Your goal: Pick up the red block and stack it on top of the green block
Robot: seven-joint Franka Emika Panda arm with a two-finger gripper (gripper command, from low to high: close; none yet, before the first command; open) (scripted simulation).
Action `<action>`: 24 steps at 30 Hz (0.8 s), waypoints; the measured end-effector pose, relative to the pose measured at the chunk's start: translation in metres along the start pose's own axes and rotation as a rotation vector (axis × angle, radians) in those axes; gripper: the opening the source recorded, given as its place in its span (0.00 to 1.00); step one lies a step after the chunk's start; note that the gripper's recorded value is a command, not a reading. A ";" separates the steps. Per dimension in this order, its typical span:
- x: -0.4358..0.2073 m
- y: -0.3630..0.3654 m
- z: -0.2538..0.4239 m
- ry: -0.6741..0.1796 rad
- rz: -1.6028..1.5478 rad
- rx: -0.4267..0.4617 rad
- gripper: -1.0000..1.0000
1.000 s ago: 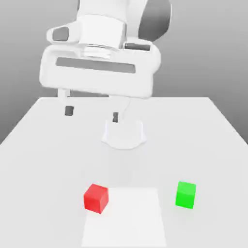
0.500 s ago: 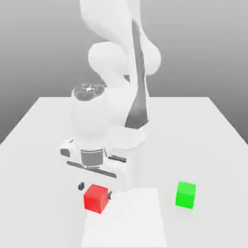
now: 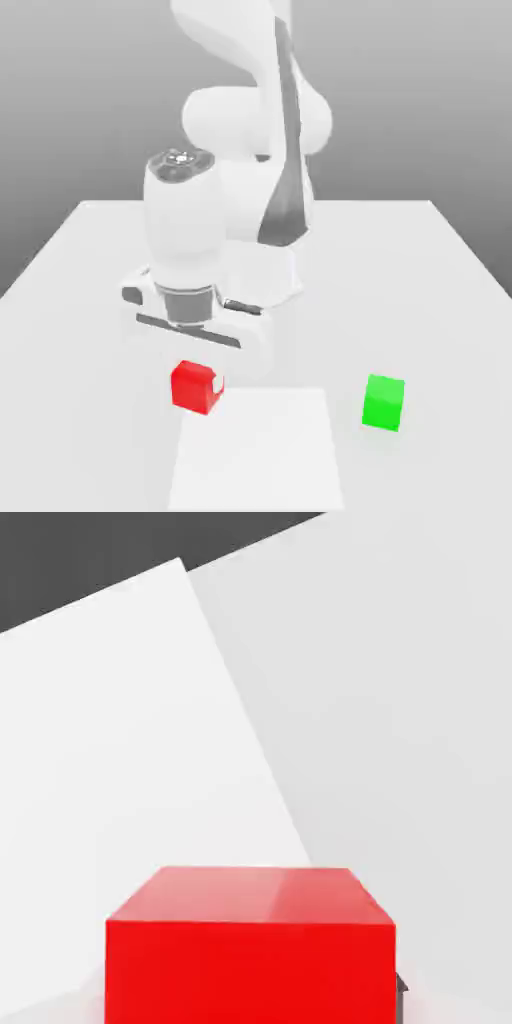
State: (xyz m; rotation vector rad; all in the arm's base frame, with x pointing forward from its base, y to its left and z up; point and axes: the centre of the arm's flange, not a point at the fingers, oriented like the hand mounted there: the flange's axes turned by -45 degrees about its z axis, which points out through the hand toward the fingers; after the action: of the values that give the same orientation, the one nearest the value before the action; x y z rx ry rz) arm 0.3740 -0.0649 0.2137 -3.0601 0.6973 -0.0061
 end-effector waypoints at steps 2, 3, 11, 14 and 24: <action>-0.019 -0.055 -0.008 0.002 -0.057 0.004 0.00; -0.027 -0.074 -0.011 0.002 -0.060 0.005 0.00; -0.112 -0.185 -0.031 -0.001 -0.007 0.002 0.00; -0.131 -0.202 -0.028 0.001 0.000 -0.013 0.00; -0.128 -0.204 0.007 0.014 0.007 -0.039 0.00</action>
State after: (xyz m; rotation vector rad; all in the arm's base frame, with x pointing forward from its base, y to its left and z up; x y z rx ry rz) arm 0.3476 0.1745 0.2075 -3.0974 0.7174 -0.0141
